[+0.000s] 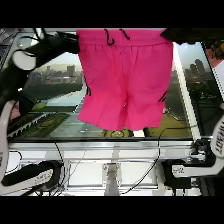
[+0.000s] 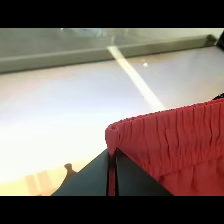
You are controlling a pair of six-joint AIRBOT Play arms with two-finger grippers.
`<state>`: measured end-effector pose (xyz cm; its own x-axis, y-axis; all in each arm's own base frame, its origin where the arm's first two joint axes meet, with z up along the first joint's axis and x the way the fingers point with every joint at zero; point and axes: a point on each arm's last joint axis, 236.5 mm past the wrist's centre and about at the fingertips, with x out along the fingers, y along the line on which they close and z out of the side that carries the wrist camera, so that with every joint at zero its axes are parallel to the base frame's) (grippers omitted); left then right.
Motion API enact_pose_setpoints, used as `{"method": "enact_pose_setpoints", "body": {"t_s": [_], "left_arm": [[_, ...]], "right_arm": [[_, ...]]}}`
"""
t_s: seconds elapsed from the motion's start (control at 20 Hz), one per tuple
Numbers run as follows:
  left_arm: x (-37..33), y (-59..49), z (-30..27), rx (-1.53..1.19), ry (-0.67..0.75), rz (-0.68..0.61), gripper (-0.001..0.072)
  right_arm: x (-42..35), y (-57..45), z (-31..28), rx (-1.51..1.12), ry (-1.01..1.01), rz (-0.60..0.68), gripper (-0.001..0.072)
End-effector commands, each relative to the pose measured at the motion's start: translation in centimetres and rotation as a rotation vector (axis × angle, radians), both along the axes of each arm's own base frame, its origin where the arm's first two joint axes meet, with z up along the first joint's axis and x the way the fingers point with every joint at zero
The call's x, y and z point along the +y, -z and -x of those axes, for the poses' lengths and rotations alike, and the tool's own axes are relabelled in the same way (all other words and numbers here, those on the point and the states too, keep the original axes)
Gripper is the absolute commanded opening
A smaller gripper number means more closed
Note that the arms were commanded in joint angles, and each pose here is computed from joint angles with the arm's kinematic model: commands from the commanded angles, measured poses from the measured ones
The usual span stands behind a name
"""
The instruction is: Fold the clothes and pants, and hang the long-sleeved shirts on hangers.
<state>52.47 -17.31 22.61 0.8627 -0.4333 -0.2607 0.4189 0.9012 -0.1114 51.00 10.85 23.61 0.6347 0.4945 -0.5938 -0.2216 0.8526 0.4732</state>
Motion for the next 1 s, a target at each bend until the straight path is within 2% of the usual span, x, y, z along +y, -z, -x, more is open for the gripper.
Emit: {"method": "enact_pose_setpoints", "body": {"t_s": [0.0,0.1,0.2,0.25,0.3,0.35,0.4,0.55,0.7,0.8,0.85,0.9,0.95], "left_arm": [[0.3,4.6,-4.0,0.003,-0.079,0.007,0.0008],[-0.2,4.9,-5.4,-0.052,-0.12,0.017,0.0008],[-0.4,3.8,-6.8,-0.169,-0.198,0.041,0.0011],[-0.2,3.1,-7.3,-0.233,-0.24,0.053,0.007],[0.1,2.4,-7.7,-0.289,-0.279,0.064,0.0204],[0.3,2.4,-7.8,-0.308,-0.296,0.068,0.0347],[0.2,2.6,-7.9,-0.3,-0.295,0.077,0.0376],[0.3,2.5,-7.8,-0.293,-0.295,0.088,0.0376],[0.4,1.5,-7.5,-0.306,-0.293,0.095,0.0372],[0.1,0.3,-6.8,-0.303,-0.271,0.101,0.034],[-0.3,-0.2,-6.3,-0.293,-0.252,0.103,0.0267],[-0.6,-0.3,-5.9,-0.267,-0.224,0.098,0.0052],[-1.1,0.0,-5.3,-0.221,-0.184,0.088,0.0011]], "right_arm": [[-1.1,6.3,-6.0,0.028,0.082,-0.019,0.0014],[-2.1,7.7,-9.3,-0.01,0.176,-0.072,0.0014],[-3.5,7.4,-12.8,-0.082,0.322,-0.177,0.0018],[-4.1,6.7,-14.5,-0.127,0.399,-0.254,0.0107],[-4.7,6.1,-15.5,-0.149,0.462,-0.334,0.0385],[-5.2,5.4,-16.0,-0.176,0.496,-0.372,0.0594],[-5.7,5.0,-16.2,-0.196,0.505,-0.365,0.06],[-6.8,5.2,-15.9,-0.182,0.503,-0.33,0.0601],[-8.5,7.0,-14.9,-0.101,0.495,-0.286,0.0601],[-9.7,9.1,-13.1,-0.013,0.439,-0.202,0.0598],[-10.3,10.3,-11.8,0.044,0.403,-0.159,0.0545],[-10.8,11.6,-10.3,0.11,0.361,-0.12,0.0402],[-11.5,12.9,-8.7,0.173,0.318,-0.083,0.0218]]}}
